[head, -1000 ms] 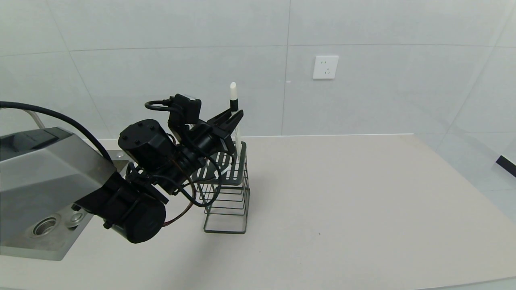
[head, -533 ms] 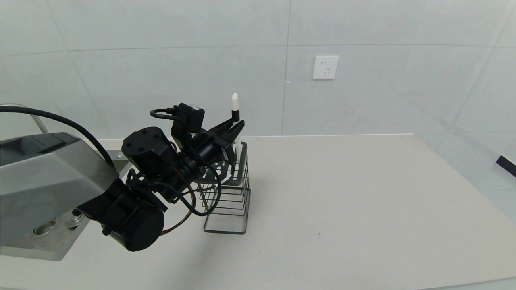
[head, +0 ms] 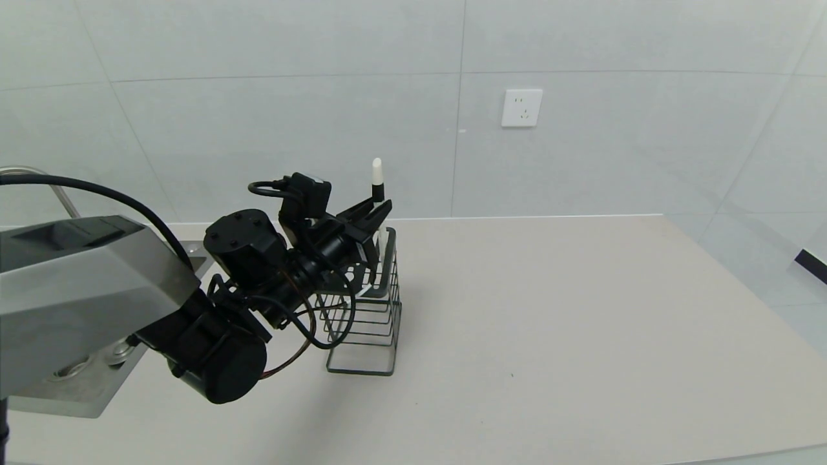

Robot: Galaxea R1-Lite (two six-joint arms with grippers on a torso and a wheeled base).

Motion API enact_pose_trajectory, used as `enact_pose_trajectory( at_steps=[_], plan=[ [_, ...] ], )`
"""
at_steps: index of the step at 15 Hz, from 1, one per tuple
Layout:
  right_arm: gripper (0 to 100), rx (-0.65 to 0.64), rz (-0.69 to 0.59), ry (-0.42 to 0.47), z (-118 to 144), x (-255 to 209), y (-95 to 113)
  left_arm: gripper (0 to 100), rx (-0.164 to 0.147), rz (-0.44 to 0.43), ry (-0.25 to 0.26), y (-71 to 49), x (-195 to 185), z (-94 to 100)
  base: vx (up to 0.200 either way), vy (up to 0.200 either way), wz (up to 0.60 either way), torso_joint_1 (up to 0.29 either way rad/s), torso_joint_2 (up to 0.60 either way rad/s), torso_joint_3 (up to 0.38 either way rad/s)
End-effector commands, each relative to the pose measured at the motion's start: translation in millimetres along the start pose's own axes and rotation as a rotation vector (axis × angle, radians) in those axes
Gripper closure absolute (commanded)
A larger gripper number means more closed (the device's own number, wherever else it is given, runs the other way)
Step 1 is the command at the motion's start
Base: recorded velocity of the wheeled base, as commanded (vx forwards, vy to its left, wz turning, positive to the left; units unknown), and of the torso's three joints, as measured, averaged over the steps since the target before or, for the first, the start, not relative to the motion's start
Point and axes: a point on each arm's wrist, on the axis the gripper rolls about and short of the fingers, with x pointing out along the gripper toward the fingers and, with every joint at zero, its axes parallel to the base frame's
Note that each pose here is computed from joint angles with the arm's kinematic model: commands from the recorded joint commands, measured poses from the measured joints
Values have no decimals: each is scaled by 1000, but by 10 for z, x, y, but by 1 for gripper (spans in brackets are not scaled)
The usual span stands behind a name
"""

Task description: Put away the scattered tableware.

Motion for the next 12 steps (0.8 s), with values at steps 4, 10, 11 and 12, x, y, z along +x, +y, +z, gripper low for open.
enact_pose_trajectory(
  at_steps=[4, 10, 11, 12],
  plan=[
    [0, 0, 0, 1, 1, 1, 0, 100, -7, 2, 22, 5, 9, -91, 0, 0, 0, 0, 0, 0],
    [0, -2, 0, 1, 1, 1, 0, 100, -15, 6, 47, 13, 15, -192, 0, 0, 0, 0, 0, 0],
    [0, -2, 0, 1, 1, 1, 0, 100, -15, 6, 47, 13, 15, -192, 0, 0, 0, 0, 0, 0],
    [0, -2, 0, 1, 1, 1, 0, 100, -15, 7, 47, 14, 15, -192, 0, 0, 0, 0, 0, 0]
  ],
)
